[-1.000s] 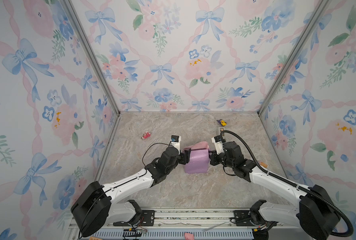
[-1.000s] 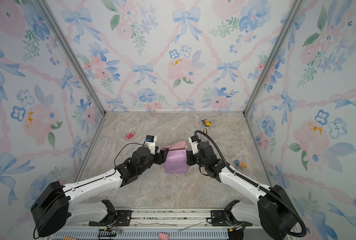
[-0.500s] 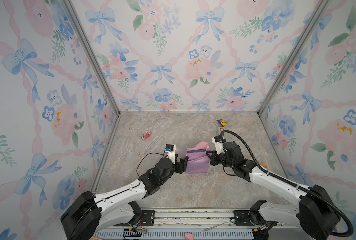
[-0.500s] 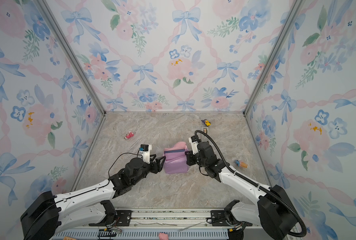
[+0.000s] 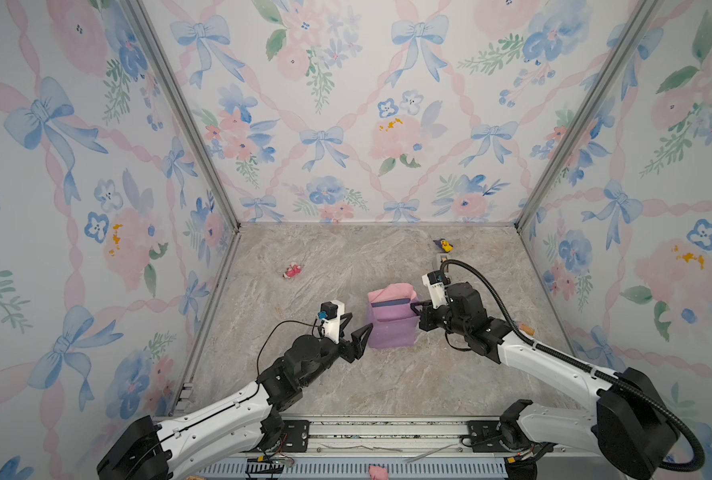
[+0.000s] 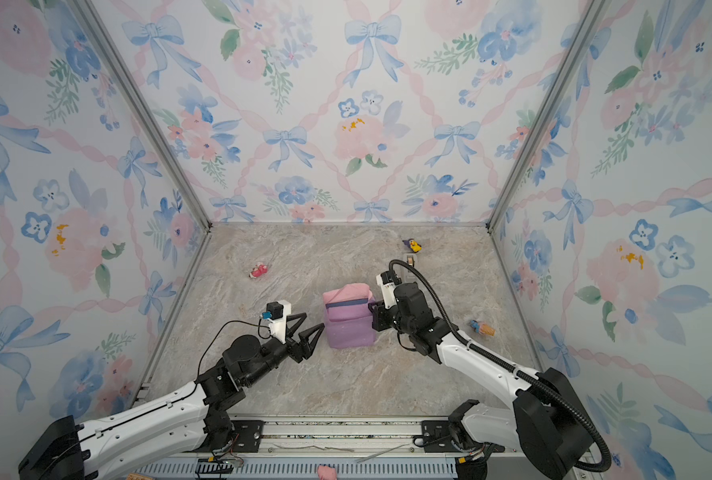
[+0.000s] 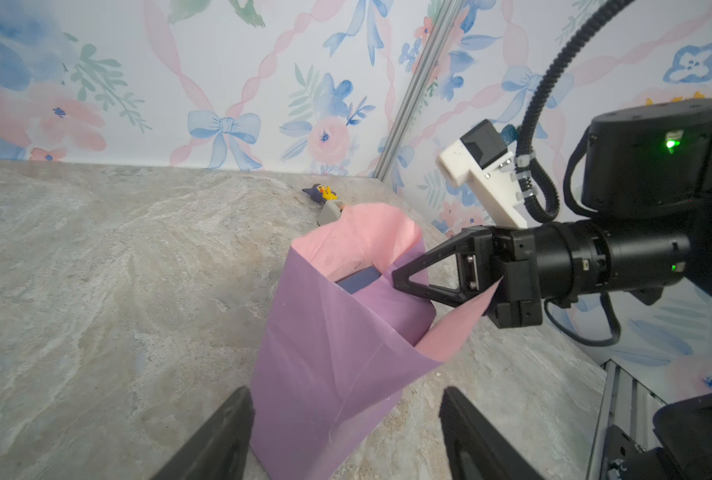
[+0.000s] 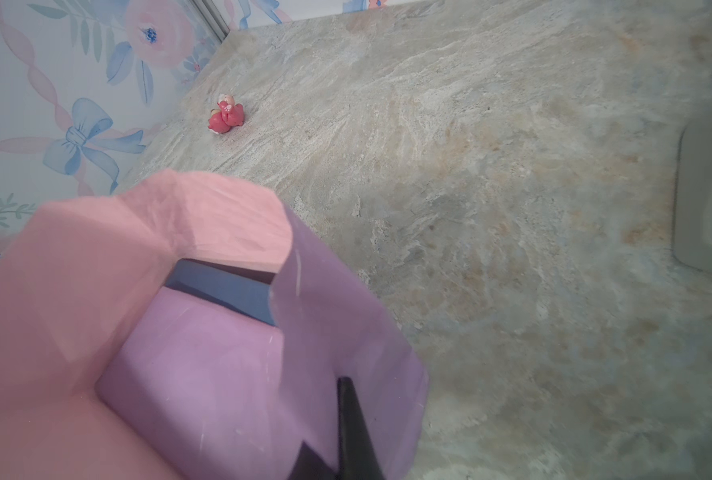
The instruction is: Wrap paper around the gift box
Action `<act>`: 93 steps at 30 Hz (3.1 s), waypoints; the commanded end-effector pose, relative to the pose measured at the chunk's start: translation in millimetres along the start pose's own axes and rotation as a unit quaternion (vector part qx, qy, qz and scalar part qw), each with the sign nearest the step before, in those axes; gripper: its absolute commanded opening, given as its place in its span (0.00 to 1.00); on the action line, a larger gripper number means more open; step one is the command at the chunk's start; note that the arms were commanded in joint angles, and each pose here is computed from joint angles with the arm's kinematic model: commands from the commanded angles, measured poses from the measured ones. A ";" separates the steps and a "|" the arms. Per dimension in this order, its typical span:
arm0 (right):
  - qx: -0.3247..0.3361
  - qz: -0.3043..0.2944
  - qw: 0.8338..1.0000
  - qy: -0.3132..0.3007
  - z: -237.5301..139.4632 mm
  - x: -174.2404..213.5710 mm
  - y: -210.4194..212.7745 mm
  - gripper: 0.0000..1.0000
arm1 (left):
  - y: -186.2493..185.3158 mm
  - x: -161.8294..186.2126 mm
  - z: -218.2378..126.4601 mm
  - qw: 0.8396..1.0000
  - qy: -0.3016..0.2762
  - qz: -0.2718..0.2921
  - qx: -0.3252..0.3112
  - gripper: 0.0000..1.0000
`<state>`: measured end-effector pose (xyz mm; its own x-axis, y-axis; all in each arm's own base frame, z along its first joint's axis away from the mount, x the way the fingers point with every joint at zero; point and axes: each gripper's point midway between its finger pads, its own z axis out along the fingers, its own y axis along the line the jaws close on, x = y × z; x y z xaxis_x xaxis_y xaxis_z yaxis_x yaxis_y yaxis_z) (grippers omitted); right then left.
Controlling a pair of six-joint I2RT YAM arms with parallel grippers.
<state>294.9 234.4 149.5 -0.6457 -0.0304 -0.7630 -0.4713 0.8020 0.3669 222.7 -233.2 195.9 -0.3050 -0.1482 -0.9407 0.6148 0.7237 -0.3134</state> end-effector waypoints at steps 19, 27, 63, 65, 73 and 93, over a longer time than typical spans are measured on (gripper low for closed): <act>-0.036 0.007 0.999 0.033 -3.0 16.2 8.1 0.07 | 14.9 2.1 48.6 0.999 -0.004 -0.020 -0.028 0.61; -0.053 0.017 0.998 -0.013 -33.4 -7.5 11.2 0.45 | 35.3 18.8 51.7 0.997 0.014 -0.039 -0.064 0.45; -0.007 -0.037 0.999 0.026 -0.6 10.6 18.2 0.24 | 48.3 22.5 59.7 0.989 0.025 -0.033 -0.143 0.08; -0.033 -0.033 0.999 0.013 -10.3 2.9 27.4 0.40 | 50.1 25.6 59.9 0.988 0.029 -0.031 -0.147 0.04; -0.094 0.053 0.994 -0.030 -58.3 -2.6 19.4 0.52 | 53.3 25.8 57.0 0.986 0.026 -0.035 -0.158 0.03; -0.112 0.070 0.991 -0.024 -10.9 -15.5 18.8 0.52 | 49.4 23.6 56.9 0.987 0.026 -0.032 -0.154 0.05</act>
<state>283.9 231.5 154.9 -0.7314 0.1138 -0.6724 -0.4360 0.6801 0.5894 287.6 -241.2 153.6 -0.3668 -0.1900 -0.9107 0.3595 0.8740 -0.3271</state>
